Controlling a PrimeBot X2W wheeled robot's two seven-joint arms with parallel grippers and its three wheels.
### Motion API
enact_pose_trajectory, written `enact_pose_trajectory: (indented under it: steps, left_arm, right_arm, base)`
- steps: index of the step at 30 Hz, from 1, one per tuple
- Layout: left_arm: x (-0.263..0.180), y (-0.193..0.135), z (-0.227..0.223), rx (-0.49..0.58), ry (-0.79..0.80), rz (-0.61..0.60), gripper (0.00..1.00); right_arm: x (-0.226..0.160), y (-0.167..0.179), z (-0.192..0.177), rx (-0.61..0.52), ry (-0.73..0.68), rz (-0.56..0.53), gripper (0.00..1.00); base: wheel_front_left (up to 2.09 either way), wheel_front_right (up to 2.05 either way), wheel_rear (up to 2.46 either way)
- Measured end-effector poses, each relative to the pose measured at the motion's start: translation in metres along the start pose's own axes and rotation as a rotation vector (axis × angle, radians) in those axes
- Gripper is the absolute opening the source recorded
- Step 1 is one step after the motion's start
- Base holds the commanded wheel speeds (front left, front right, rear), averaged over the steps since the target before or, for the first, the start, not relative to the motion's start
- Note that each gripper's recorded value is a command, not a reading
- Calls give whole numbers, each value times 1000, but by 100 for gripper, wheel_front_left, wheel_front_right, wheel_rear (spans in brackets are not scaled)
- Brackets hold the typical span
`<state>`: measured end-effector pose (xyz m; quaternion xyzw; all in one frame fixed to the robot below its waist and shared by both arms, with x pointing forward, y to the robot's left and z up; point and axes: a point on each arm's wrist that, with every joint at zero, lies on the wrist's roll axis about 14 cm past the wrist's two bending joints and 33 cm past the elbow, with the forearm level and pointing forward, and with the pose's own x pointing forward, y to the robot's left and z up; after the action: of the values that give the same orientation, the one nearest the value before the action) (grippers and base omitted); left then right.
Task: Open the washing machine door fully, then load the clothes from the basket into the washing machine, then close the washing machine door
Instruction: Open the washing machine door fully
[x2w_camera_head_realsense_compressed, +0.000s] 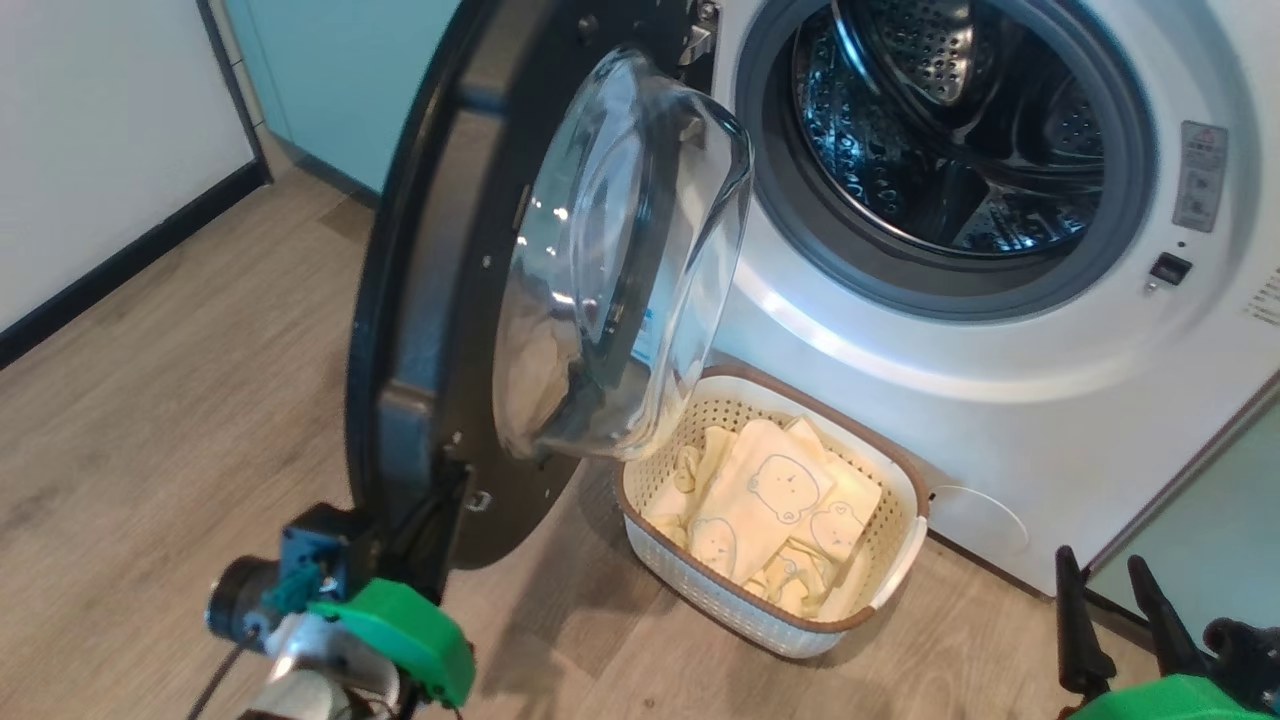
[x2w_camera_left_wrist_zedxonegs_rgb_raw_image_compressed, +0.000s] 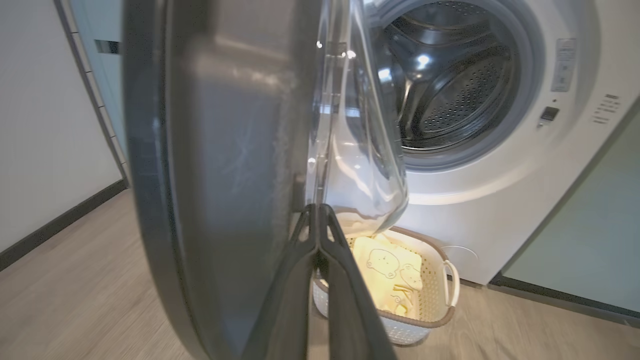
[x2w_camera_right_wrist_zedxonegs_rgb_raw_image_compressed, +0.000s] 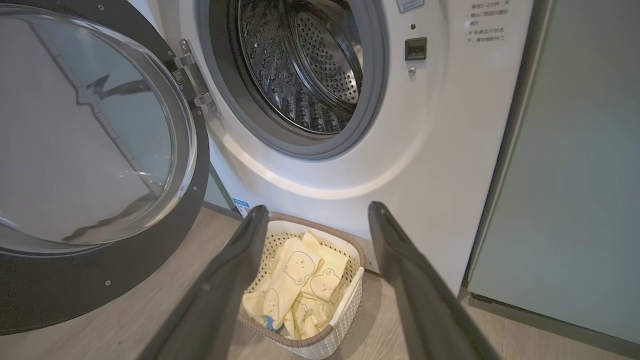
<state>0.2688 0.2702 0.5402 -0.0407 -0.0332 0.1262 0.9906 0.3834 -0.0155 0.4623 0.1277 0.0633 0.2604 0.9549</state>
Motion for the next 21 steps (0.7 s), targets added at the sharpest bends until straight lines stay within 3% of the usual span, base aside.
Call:
enact_pose_trajectory:
  steps: [21]
  left_arm:
    - [19, 79, -19, -8, -3, 232, 0]
  right_arm:
    - [2, -1, -12, 21, 30, 2, 100]
  base:
    - [0, 0, 0]
